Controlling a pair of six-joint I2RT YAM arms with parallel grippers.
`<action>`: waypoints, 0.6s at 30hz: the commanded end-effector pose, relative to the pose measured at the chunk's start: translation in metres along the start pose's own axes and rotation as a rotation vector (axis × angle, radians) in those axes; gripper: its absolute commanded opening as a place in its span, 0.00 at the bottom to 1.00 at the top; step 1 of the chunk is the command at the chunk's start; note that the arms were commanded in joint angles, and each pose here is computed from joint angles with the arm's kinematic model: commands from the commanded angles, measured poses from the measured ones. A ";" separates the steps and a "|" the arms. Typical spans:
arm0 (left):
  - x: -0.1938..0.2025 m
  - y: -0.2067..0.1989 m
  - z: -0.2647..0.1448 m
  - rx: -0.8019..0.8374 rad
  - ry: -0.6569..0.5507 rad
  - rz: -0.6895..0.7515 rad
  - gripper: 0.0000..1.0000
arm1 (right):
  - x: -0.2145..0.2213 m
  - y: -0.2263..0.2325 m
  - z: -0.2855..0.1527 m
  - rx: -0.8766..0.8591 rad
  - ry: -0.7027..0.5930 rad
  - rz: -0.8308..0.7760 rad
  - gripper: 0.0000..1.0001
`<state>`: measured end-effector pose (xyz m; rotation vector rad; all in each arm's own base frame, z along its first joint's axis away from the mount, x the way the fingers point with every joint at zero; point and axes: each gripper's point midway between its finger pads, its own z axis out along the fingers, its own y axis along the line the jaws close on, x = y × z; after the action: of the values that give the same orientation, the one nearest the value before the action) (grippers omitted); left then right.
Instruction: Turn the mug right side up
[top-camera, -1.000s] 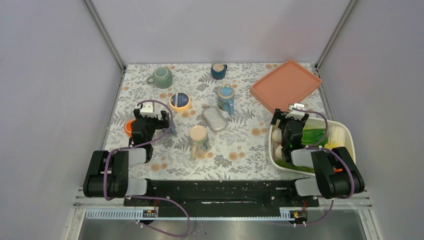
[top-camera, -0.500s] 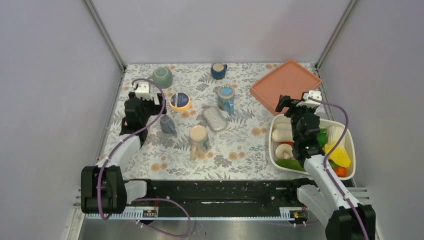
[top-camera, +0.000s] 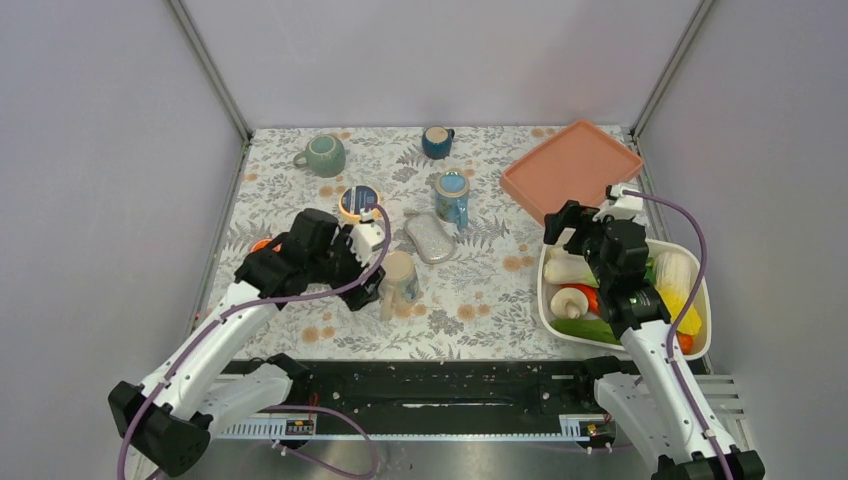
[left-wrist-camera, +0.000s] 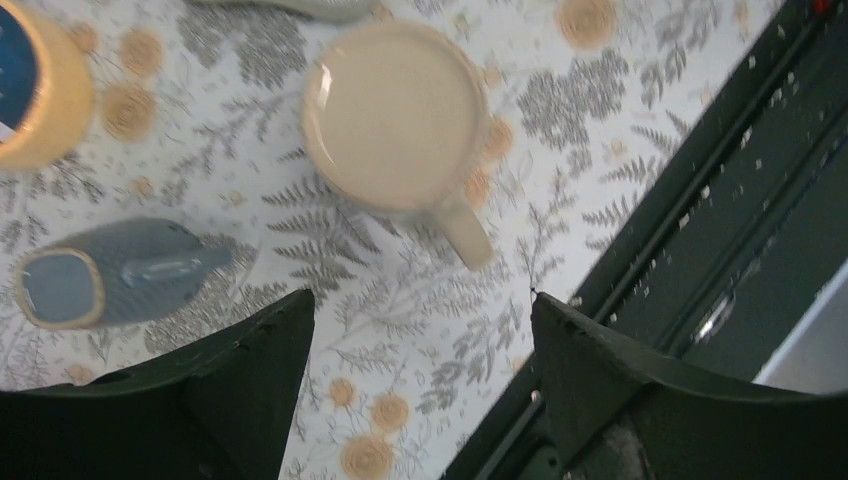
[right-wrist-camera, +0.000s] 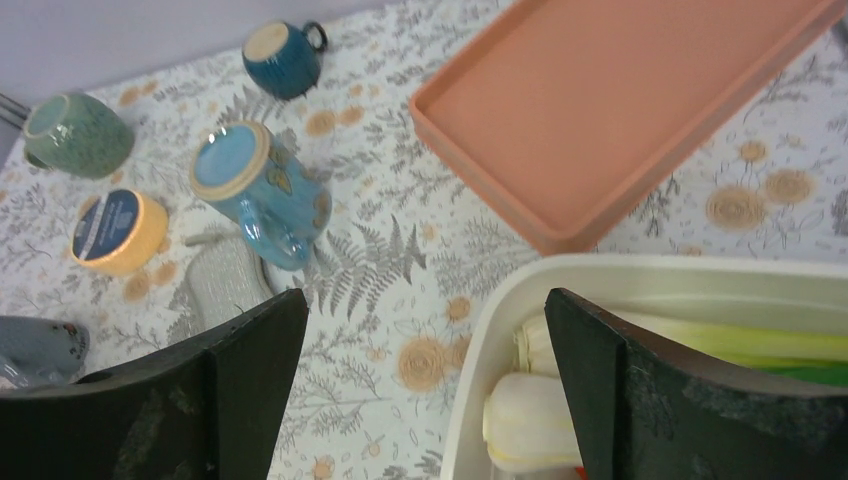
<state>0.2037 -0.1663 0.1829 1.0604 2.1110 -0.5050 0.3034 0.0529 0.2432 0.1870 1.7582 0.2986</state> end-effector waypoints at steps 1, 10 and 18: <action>0.026 -0.029 -0.031 0.095 0.111 0.077 0.84 | 0.010 0.000 -0.007 0.018 0.060 0.029 0.99; 0.013 -0.039 0.014 0.013 0.058 -0.098 0.84 | 0.015 -0.009 -0.006 0.062 0.058 0.040 0.99; 0.021 -0.024 0.048 -0.136 0.085 -0.247 0.84 | 0.005 -0.015 -0.012 0.093 -0.020 0.061 0.99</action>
<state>0.1703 -0.1889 0.1336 0.9488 2.3544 -0.4958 0.2903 0.0438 0.2254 0.2704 1.8178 0.2656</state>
